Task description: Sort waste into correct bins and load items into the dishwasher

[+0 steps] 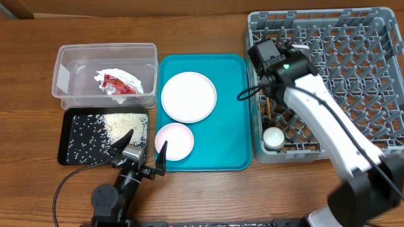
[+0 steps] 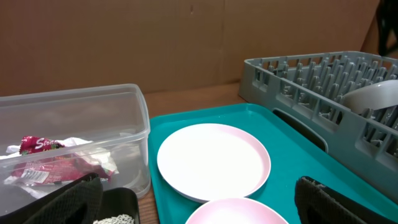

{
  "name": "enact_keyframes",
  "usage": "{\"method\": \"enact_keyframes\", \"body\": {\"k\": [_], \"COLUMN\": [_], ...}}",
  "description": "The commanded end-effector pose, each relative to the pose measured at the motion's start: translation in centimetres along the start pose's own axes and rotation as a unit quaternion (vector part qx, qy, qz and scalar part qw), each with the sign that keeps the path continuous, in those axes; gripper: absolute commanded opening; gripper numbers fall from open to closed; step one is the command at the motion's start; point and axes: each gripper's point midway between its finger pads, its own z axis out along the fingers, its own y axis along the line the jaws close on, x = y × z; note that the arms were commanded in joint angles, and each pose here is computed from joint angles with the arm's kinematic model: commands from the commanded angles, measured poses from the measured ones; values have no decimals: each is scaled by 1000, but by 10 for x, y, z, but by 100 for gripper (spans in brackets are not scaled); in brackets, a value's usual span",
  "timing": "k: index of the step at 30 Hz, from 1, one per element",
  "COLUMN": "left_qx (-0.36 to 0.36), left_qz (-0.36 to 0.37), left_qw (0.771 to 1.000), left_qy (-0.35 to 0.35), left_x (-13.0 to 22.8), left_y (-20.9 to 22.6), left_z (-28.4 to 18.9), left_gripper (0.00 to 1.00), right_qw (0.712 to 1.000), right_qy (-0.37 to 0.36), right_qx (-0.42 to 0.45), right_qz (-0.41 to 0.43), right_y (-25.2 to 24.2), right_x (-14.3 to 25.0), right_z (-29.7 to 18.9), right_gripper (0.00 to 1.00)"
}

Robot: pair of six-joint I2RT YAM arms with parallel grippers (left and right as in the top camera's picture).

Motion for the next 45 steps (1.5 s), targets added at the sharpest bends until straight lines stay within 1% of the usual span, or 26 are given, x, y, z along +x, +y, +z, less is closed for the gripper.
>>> {"method": "enact_keyframes", "body": {"k": [1,3,4,7,10,14,16,19,22,24,27,28,31,35,38,40,41,42,43,45], "left_qx": [-1,-1,-1,-1,-1,-1,-1,-1,-1,-1,-1,-1,-1,-1,-1,-1,-1,-1,-1,-1], "left_qz": [7,7,7,7,7,7,7,7,7,7,7,7,7,7,7,7,7,7,7,7], "left_qw": [1000,1000,1000,1000,1000,1000,1000,1000,1000,1000,1000,1000,1000,1000,1000,1000,1000,1000,1000,1000], "left_qy": [-4,-4,-4,-4,-4,-4,-3,-4,-4,-4,-4,-4,-4,-4,-4,-4,-4,-4,-4,-4], "left_x": [-1,-1,-1,-1,-1,-1,-1,-1,-1,-1,-1,-1,-1,-1,-1,-1,-1,-1,-1,-1], "left_y": [1,1,1,1,1,1,1,1,1,1,1,1,1,1,1,1,1,1,1,1], "left_z": [-1,-1,-1,-1,-1,-1,-1,-1,-1,0,-1,-1,-1,-1,-1,-1,-1,-1,-1,-1], "left_gripper": [100,100,100,100,100,100,100,100,100,100,100,100,100,100,100,100,100,100,100,100], "right_qw": [981,957,940,902,894,889,887,887,895,901,905,908,921,950,970,979,982,984,984,978], "right_qy": [46,86,110,160,199,230,232,223,214,218,225,226,209,140,49,-27,-74,-105,-145,-197], "right_qx": [-183,-270,-315,-389,-387,-375,-375,-376,-361,-345,-329,-320,-298,-259,-230,-200,-172,-146,-103,-26], "right_qz": [-38,-60,-71,-100,-104,-125,-137,-151,-153,-149,-149,-148,-136,-101,-59,-35,-18,-4,19,57], "right_y": [56,90,107,144,170,201,215,230,238,238,236,232,219,188,151,120,99,81,54,8], "right_x": [19,39,51,86,125,178,197,211,219,224,229,228,210,154,93,53,31,16,-2,-26], "right_z": [-43,-59,-69,-84,-79,-62,-53,-44,-31,-21,-12,-9,-6,-14,-31,-43,-49,-52,-57,-62], "right_gripper": [55,55,54,52,52,51,51,48,35,21,7,4,4,4,4,4,4,4,4,4]}}
